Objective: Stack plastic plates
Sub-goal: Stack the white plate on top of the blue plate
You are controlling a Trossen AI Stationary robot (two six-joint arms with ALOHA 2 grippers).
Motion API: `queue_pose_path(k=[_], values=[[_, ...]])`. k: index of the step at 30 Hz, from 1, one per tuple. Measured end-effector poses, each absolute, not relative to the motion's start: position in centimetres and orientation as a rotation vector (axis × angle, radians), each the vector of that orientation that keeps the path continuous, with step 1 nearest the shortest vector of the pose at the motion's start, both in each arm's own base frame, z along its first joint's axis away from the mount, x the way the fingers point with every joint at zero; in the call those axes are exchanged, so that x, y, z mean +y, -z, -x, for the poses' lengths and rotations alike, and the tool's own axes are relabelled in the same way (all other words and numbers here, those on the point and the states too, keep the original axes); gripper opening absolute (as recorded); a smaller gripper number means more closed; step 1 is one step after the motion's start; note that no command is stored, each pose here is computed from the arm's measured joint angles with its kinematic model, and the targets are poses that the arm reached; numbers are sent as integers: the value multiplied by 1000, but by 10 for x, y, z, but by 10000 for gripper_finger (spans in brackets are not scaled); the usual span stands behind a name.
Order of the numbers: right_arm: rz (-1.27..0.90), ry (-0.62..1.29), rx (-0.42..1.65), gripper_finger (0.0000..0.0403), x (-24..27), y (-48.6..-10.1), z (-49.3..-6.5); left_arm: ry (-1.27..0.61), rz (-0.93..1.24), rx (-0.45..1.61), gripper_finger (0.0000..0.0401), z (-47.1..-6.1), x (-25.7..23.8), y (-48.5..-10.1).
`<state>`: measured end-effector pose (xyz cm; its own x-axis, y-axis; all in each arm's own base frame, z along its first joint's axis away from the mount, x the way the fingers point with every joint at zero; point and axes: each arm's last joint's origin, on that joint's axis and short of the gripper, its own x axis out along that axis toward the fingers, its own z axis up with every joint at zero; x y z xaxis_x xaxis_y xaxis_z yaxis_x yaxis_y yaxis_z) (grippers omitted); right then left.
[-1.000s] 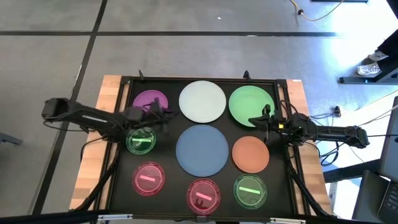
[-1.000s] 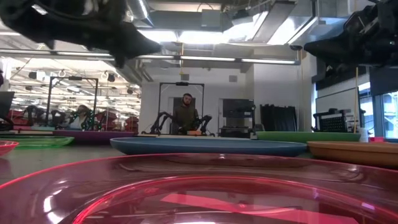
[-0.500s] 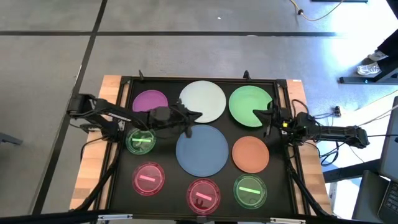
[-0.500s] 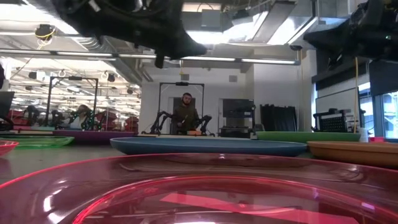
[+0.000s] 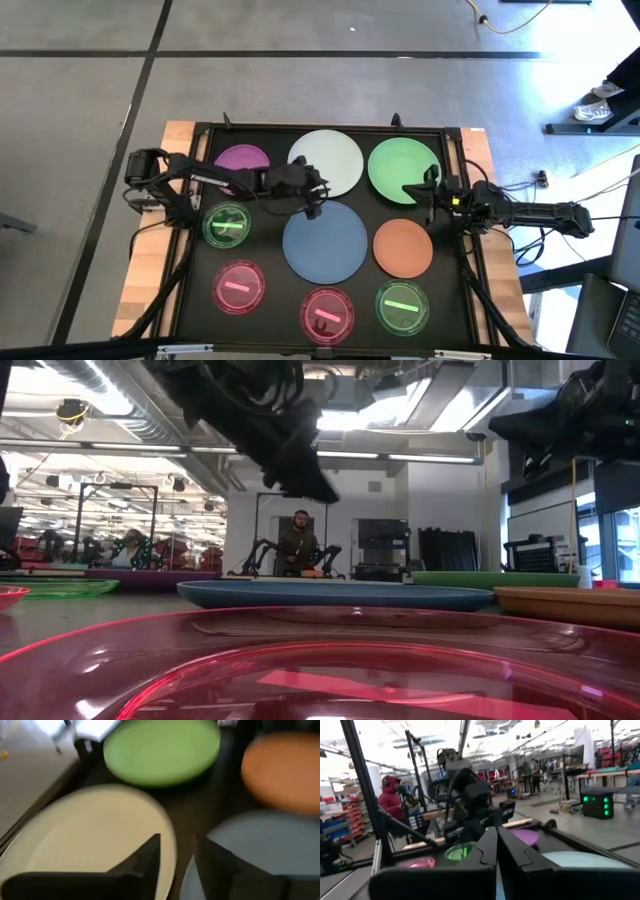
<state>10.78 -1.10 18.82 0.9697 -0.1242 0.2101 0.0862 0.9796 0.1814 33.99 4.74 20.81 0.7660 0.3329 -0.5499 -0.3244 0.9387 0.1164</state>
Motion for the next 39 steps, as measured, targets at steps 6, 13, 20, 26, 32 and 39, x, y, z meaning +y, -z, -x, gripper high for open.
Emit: queue_pose_path(k=[6,13,20,26,32,39], values=[[-152,163,-228,5,-12,-188,-107,-317,-191,926,160,-323,61,-198],[-151,163,-228,5,-12,-188,-107,-218,-365,1059,157,-307,65,-176],[-155,164,-229,5,-13,-188,-107,-94,-502,1035,156,-305,63,-165],[-156,163,-226,5,-12,-188,-108,-93,-577,992,156,-309,68,-152],[-154,183,-221,5,-13,-188,-108,-90,-541,1039,156,-312,80,-131],[-163,198,-180,5,-13,-184,-109,-111,-535,1039,156,-315,93,-120]])
